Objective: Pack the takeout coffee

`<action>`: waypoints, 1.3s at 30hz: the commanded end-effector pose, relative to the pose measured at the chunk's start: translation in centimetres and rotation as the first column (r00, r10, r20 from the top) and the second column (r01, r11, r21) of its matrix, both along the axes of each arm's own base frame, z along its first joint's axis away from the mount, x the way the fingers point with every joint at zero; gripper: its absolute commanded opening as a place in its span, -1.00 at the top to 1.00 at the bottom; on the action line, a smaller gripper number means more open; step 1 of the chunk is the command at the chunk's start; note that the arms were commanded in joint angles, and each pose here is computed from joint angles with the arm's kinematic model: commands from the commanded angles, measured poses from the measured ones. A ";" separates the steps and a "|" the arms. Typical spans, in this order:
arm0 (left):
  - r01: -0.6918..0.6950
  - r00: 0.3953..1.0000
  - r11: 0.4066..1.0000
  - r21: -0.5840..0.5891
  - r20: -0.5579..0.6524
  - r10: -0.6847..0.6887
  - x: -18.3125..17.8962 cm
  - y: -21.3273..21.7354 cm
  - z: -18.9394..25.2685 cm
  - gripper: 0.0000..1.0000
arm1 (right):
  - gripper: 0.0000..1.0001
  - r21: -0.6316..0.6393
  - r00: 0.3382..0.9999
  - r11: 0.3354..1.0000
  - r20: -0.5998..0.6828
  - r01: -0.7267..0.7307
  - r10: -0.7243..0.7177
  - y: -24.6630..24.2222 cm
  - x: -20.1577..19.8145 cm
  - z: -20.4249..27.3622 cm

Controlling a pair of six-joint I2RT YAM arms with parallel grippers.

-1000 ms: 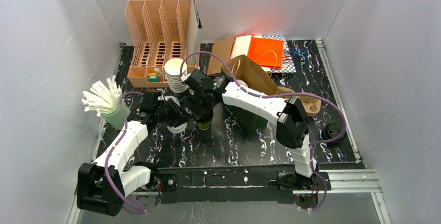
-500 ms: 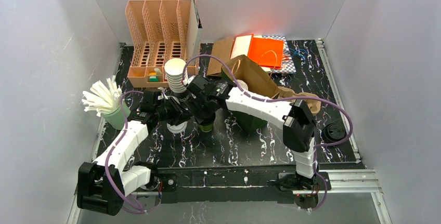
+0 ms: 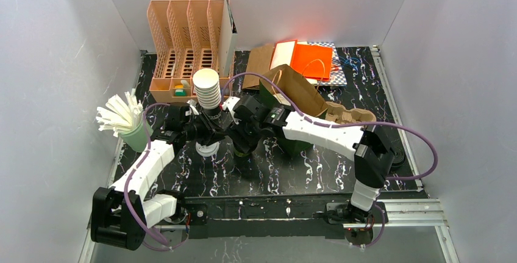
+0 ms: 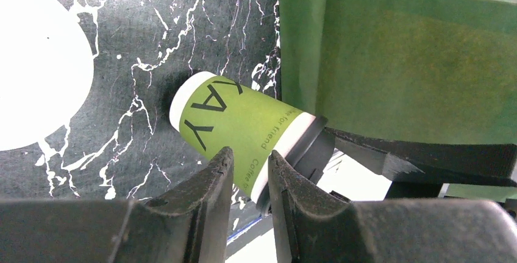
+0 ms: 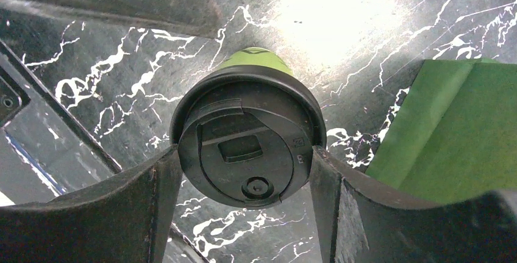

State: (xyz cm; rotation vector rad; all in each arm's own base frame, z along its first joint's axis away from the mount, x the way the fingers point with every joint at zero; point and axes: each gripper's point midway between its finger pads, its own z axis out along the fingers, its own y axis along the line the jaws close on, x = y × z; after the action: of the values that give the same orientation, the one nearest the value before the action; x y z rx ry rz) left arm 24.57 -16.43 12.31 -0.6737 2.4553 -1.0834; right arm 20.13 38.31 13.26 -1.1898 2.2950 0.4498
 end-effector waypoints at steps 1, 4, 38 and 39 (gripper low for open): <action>0.064 0.997 0.998 -0.006 0.036 -0.063 0.4 -0.7 1.1 0.47 | -0.02 -0.220 0.982 0.965 -0.159 -0.141 0.107 -4.3 -4.0 -5.3; 0.082 0.995 0.997 -0.016 0.062 -0.080 0.8 -1.0 1.7 0.46 | -0.01 -0.242 0.980 0.958 -0.166 -0.152 0.114 -4.0 -3.9 -5.2; 0.118 0.993 0.984 -0.131 -0.006 -0.119 -1.8 -4.6 2.5 0.45 | 0.03 -0.190 0.993 0.980 -0.115 -0.061 0.040 -6.0 -4.3 -2.8; 0.131 0.991 0.983 -0.128 -0.003 -0.133 -1.9 -5.1 2.4 0.45 | 0.03 -0.185 0.992 0.981 -0.118 -0.059 0.038 -6.2 -4.5 -2.9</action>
State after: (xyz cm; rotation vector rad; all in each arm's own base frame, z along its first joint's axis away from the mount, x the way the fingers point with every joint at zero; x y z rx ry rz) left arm 23.67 -19.91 15.03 -0.6095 2.4501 -1.2690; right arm 16.40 33.64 13.06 -1.3152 2.3987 0.3788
